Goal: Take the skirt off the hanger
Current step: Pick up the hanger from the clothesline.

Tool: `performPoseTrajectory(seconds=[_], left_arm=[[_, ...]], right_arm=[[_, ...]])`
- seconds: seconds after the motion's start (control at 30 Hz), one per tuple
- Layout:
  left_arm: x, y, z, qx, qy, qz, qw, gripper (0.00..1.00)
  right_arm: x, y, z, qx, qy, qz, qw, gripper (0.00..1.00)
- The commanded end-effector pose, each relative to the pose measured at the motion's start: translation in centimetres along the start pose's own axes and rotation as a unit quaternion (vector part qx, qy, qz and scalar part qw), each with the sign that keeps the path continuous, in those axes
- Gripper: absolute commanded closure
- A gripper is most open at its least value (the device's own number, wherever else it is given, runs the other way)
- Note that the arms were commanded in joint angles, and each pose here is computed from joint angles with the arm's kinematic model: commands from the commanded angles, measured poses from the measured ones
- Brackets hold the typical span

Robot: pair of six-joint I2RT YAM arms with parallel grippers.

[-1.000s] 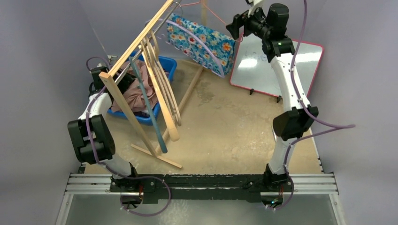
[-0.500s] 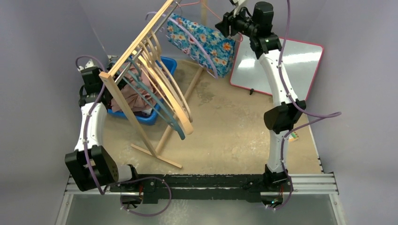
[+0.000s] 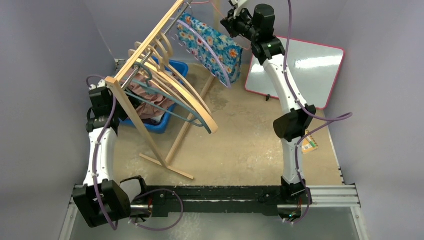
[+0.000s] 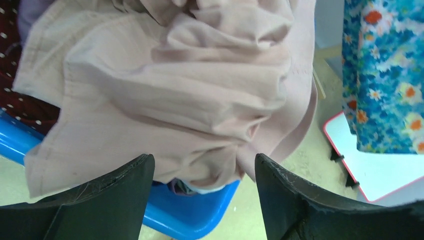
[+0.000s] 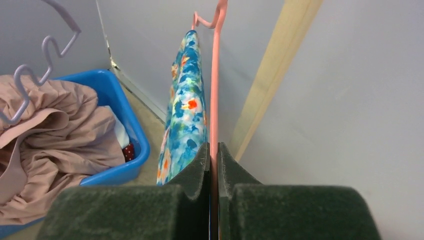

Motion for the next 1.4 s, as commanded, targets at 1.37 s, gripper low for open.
performPoseTrajectory(seconds=[1.37], left_arm=[[-4.2,-3.5,-3.2,-0.100,0.023,-0.204,0.973,0.24]], right_arm=[[0.2,6.4,7.1,0.142,-0.197,0.147,0.959,1.00]])
Point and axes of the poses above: each gripper's point midway between its finger pads, its own x axis out along the fingers, its own y axis along the line the jaws close on, z = x × y, the point moved 9 cm from there along -x, back along the fingers, and after that the axes turned 7 degrees about x, right-handed, at the moved point
